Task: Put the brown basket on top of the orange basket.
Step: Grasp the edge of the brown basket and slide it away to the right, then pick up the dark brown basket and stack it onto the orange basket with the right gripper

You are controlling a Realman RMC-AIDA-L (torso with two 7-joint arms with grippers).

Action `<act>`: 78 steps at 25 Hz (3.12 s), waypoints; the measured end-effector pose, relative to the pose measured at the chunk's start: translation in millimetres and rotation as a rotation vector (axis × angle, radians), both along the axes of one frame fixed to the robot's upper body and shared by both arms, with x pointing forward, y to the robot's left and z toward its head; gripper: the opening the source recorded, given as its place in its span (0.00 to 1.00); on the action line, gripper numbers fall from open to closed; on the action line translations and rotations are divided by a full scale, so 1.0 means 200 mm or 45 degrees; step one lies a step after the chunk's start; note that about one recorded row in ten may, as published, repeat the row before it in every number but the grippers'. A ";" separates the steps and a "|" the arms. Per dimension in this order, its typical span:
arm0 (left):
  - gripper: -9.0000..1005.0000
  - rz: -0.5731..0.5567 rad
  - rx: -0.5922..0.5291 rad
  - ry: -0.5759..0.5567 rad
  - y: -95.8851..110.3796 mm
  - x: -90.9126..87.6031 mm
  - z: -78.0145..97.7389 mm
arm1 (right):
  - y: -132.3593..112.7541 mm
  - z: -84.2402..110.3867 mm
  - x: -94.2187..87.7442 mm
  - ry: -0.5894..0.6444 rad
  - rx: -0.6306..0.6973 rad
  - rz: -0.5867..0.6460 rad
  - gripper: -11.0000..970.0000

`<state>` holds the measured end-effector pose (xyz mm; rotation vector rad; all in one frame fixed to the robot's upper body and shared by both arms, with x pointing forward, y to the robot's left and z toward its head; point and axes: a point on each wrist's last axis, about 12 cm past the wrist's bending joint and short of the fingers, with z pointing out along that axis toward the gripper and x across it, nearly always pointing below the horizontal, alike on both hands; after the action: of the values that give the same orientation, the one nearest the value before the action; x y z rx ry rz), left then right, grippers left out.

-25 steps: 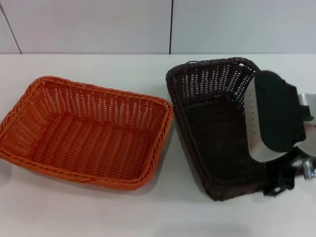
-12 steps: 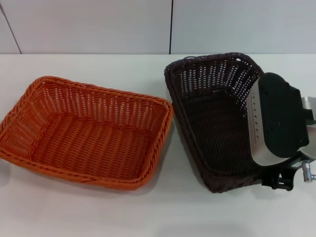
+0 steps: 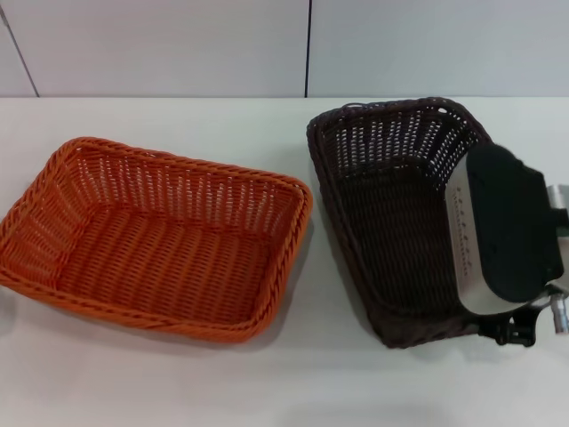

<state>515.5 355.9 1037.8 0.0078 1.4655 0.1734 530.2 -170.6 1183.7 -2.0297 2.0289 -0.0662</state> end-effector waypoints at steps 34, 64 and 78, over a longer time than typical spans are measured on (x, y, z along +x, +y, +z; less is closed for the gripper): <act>0.61 0.013 -0.010 -0.007 0.00 0.00 0.00 | 0.07 0.44 0.03 -0.473 -0.018 0.117 0.17; 0.61 0.126 -0.071 -0.098 0.10 -0.03 0.05 | 0.37 0.41 0.02 -0.706 -0.001 1.051 0.19; 0.61 0.201 -0.050 -0.164 0.16 -0.10 0.06 | 0.36 0.31 0.12 -0.857 -0.038 1.373 0.19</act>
<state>496.3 387.7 1049.4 -0.1484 1.3409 0.2686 553.3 -97.9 1246.4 -2.3820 0.4393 -0.4717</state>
